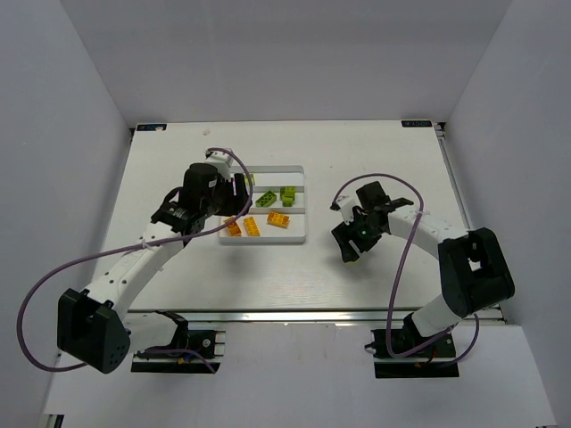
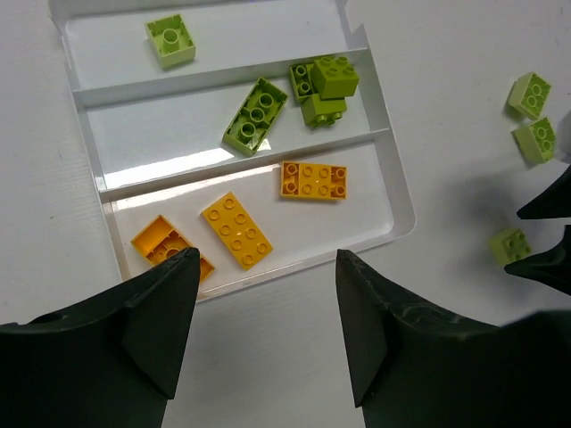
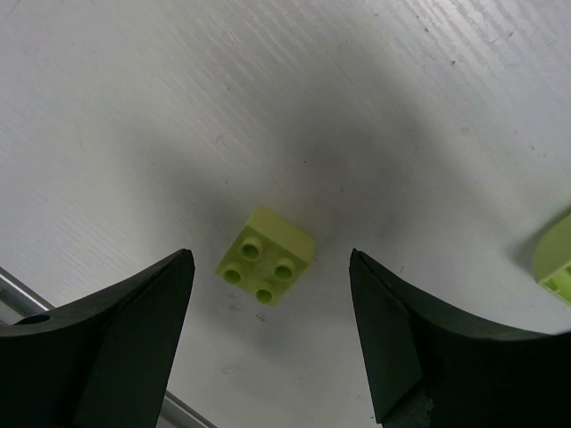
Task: Sort the legos into containers by color
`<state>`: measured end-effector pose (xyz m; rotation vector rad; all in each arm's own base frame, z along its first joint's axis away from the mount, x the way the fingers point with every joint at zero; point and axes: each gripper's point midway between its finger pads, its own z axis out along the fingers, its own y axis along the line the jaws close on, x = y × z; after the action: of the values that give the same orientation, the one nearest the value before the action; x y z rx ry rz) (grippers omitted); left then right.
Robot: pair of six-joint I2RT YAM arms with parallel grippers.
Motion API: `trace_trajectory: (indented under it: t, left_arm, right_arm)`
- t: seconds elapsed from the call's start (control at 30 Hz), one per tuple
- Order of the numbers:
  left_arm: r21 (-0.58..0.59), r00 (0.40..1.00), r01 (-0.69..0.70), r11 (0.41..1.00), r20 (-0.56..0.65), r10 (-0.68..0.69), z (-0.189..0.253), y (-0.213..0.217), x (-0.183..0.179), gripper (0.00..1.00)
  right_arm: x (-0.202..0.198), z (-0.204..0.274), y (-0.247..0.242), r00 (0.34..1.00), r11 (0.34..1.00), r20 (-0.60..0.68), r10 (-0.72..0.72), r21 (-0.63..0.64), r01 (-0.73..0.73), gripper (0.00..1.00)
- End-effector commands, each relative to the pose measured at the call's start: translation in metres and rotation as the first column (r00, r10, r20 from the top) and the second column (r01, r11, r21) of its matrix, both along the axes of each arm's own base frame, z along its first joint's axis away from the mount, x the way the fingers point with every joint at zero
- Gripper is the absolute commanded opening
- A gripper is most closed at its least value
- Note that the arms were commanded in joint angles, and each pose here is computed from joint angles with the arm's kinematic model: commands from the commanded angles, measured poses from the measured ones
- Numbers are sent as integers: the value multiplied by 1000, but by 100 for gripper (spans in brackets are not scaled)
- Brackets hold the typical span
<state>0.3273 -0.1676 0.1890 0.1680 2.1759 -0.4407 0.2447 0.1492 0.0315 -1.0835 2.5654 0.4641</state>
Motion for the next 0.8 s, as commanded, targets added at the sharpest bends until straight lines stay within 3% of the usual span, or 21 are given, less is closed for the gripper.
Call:
trace_trajectory:
  t: [0.0,0.17,0.37,0.6,0.77]
  left_arm:
    - [-29,994,7,1000,107,-4,33,0,-1,72]
    - [-33,992,0,999,122,4,39,4,-1,72]
    - [-11,989,-43,999,138,44,40,13,2,73]
    - [-1,987,-55,998,149,55,41,16,2,73]
    - [-7,982,-55,998,182,56,48,19,-1,73]
  right_arm:
    - [-2,-6,-3,1000,999,4,12,-42,-11,76]
    - [-7,-15,-1,999,997,-16,33,-66,-34,74]
    - [-13,-20,1,997,992,-8,71,-103,-71,63]
    - [-13,-14,0,994,985,37,104,-139,-98,33]
    - [0,9,11,983,984,107,151,-107,-139,21]
